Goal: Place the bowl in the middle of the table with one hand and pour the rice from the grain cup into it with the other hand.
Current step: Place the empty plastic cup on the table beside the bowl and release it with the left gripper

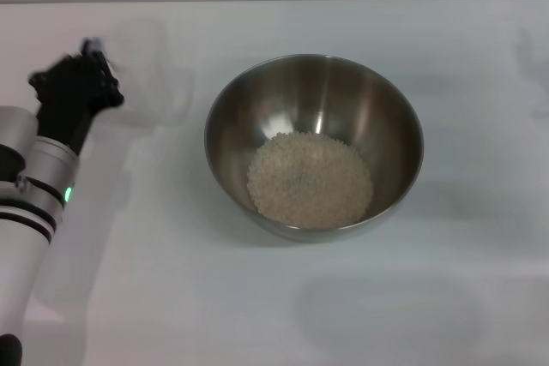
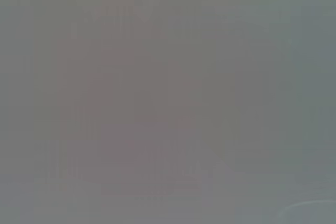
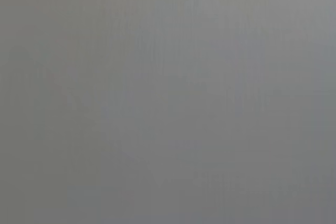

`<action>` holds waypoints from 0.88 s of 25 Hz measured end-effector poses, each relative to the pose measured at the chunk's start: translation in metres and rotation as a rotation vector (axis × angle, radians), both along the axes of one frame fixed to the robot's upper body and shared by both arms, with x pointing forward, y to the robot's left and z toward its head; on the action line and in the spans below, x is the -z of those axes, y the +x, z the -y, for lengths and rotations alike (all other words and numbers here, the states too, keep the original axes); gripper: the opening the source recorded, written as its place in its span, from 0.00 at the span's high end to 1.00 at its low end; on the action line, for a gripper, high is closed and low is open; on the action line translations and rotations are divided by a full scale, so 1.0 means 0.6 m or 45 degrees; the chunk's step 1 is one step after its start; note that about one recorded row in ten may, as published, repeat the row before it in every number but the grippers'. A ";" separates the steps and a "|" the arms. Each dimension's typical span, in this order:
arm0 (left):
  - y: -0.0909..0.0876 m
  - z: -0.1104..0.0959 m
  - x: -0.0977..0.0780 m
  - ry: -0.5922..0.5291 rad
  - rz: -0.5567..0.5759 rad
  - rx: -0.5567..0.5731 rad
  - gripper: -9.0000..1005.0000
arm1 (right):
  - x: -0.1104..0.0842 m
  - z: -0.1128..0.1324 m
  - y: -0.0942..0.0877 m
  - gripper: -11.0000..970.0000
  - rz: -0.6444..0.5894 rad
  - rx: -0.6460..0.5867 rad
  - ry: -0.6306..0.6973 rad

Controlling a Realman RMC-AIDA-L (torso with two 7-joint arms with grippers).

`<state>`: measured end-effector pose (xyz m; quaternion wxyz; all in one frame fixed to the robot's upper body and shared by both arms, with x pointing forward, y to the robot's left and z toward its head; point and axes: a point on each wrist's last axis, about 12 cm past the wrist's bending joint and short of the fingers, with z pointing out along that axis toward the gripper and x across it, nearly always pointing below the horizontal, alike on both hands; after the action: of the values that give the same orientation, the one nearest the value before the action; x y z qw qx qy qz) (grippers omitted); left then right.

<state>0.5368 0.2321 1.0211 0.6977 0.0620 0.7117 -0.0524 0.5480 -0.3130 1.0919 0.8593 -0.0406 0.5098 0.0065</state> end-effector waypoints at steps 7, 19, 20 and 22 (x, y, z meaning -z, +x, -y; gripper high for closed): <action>-0.003 0.004 0.021 0.029 -0.132 0.028 0.96 | -0.002 -0.002 0.002 0.46 0.005 -0.005 0.002; 0.001 0.005 0.030 0.040 -0.206 0.043 0.94 | -0.003 -0.001 0.002 0.45 0.010 -0.005 0.000; 0.001 0.004 0.030 0.024 -0.211 0.041 0.92 | -0.003 -0.001 0.002 0.45 0.010 -0.005 0.000; 0.001 0.000 0.031 -0.009 -0.224 0.032 0.88 | -0.003 -0.001 0.002 0.45 0.011 -0.005 0.001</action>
<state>0.5372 0.2321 1.0025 0.6320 0.0637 0.7693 -0.0689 0.5489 -0.3127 1.0936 0.8615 -0.0414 0.5060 0.0081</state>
